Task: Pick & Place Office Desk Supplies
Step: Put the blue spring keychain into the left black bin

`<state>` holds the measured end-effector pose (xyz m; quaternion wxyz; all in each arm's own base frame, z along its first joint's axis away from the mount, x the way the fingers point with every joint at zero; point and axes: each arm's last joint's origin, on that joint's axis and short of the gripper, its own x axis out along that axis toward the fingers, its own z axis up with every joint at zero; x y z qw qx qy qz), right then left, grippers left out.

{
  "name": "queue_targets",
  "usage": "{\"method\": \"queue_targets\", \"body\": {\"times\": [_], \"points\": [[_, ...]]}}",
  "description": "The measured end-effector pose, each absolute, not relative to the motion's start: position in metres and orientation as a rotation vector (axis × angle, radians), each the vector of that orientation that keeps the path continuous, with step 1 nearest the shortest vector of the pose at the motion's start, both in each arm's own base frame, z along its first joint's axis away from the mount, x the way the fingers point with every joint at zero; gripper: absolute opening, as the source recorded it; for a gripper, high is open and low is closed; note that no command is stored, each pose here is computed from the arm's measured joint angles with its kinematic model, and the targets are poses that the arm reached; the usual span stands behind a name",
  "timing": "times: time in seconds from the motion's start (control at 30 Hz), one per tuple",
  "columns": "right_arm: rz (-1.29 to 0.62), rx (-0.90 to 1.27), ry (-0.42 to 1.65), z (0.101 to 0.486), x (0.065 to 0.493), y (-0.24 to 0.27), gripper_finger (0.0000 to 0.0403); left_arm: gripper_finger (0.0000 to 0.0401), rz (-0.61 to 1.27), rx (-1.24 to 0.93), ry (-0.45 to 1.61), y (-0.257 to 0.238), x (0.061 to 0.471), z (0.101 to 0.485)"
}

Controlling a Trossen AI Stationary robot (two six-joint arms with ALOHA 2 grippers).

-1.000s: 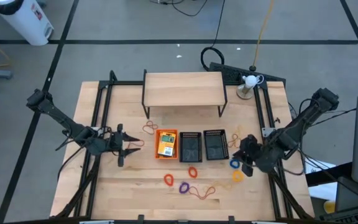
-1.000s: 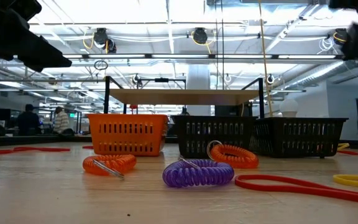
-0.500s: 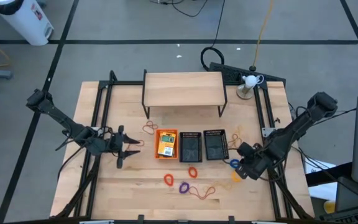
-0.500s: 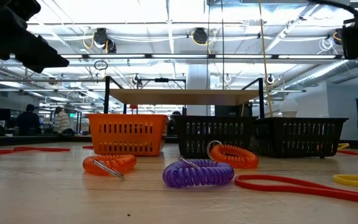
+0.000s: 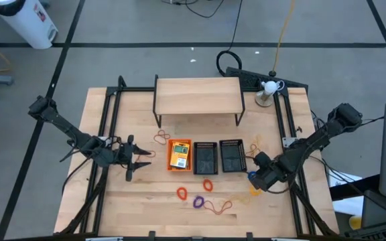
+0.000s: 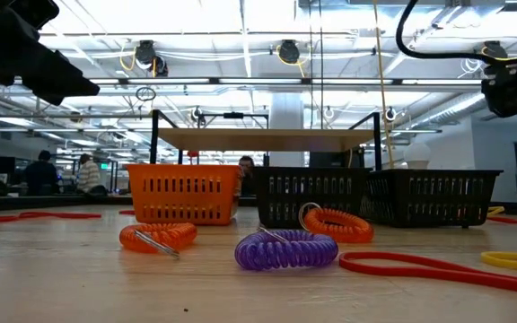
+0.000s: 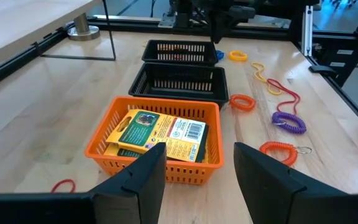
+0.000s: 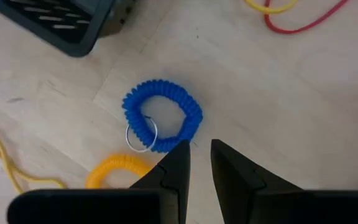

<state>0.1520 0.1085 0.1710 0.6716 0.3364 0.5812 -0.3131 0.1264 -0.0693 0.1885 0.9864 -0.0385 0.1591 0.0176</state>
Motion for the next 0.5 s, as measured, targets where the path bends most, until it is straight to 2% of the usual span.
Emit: {"method": "queue_targets", "body": {"times": [0.5], "points": [[-0.714, 0.792, 1.314, 0.164, 0.164, 0.104, 0.0059, 0.0189, 0.034, -0.077, 0.32, -0.069, 0.126, 0.188]]}}
